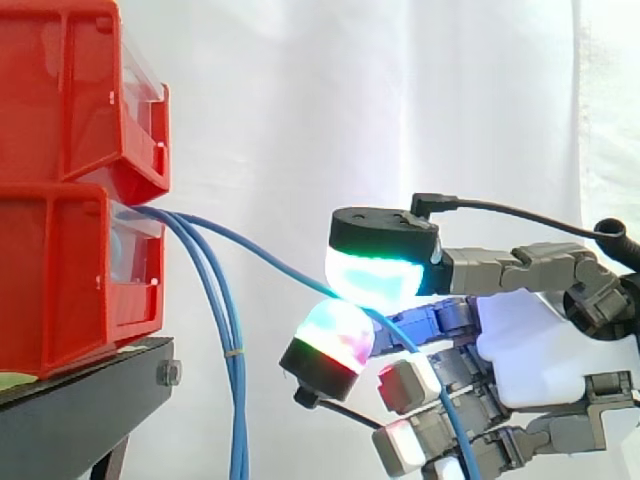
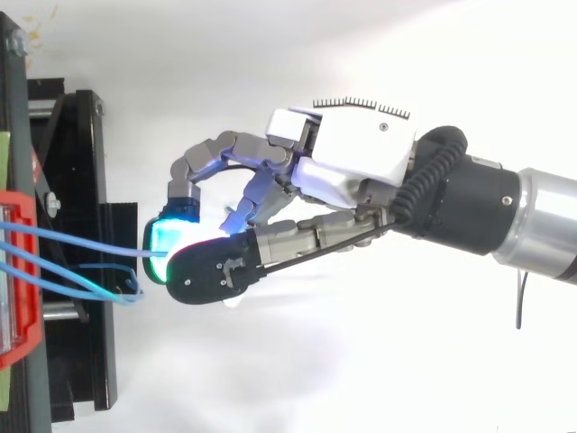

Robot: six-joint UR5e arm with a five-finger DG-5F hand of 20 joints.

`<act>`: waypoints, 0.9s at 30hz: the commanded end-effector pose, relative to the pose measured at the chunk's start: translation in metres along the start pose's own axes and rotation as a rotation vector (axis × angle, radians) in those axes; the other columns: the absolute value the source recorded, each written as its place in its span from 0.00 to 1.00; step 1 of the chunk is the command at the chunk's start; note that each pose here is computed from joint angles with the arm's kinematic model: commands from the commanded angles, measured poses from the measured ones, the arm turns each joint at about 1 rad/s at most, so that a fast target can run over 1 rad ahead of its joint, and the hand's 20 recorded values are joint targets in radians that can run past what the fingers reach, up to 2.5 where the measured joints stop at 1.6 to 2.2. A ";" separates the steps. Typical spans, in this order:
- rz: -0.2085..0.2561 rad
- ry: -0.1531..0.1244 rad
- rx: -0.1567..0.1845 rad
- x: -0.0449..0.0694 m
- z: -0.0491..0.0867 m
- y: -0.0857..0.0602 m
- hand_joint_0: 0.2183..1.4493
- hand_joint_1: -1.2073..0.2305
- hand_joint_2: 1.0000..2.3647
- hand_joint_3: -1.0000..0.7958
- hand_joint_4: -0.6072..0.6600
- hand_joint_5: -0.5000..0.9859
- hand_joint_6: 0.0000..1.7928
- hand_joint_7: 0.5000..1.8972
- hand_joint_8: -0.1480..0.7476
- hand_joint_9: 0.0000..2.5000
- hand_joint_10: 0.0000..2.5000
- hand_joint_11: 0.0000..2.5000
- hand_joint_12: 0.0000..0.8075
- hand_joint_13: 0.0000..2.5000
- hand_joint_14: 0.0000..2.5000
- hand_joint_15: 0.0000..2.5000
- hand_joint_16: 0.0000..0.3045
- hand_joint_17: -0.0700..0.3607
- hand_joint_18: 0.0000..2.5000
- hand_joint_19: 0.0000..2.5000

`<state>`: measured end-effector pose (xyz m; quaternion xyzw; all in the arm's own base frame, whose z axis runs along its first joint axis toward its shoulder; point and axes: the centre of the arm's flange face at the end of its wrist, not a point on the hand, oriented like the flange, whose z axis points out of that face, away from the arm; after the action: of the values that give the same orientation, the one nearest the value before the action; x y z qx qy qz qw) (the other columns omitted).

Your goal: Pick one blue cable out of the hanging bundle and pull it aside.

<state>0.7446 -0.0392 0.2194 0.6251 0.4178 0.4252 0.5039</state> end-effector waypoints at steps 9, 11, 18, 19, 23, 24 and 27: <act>-0.013 0.000 0.001 0.000 0.000 0.000 0.36 0.29 0.02 0.63 0.36 0.25 0.54 0.55 0.54 0.51 0.01 0.35 0.48 0.44 0.01 0.30 0.17 0.43 0.38 0.32; -0.015 -0.001 -0.001 0.000 0.000 0.000 0.36 0.30 0.02 0.63 0.36 0.25 0.54 0.55 0.54 0.52 0.01 0.35 0.48 0.44 0.01 0.30 0.17 0.43 0.38 0.32; -0.018 -0.001 -0.001 0.000 0.000 0.000 0.36 0.30 0.02 0.62 0.36 0.25 0.54 0.54 0.54 0.52 0.01 0.36 0.48 0.44 0.01 0.30 0.17 0.43 0.38 0.31; -0.019 -0.001 0.000 0.000 0.000 -0.001 0.36 0.30 0.02 0.62 0.36 0.25 0.54 0.53 0.54 0.52 0.01 0.36 0.48 0.44 0.01 0.30 0.17 0.43 0.38 0.31; -0.019 -0.001 0.000 0.000 0.000 -0.001 0.36 0.30 0.02 0.62 0.36 0.25 0.54 0.54 0.54 0.52 0.01 0.36 0.48 0.44 0.01 0.30 0.17 0.43 0.38 0.31; -0.018 -0.001 -0.001 0.000 0.000 0.000 0.36 0.30 0.01 0.62 0.36 0.25 0.54 0.53 0.54 0.52 0.01 0.36 0.48 0.44 0.01 0.30 0.17 0.43 0.38 0.31; -0.018 -0.001 -0.001 0.000 0.000 0.000 0.36 0.30 0.02 0.62 0.36 0.25 0.54 0.53 0.54 0.52 0.01 0.36 0.48 0.44 0.01 0.30 0.17 0.43 0.38 0.31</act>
<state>0.7446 -0.0391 0.2191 0.6214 0.4230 0.4204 0.5082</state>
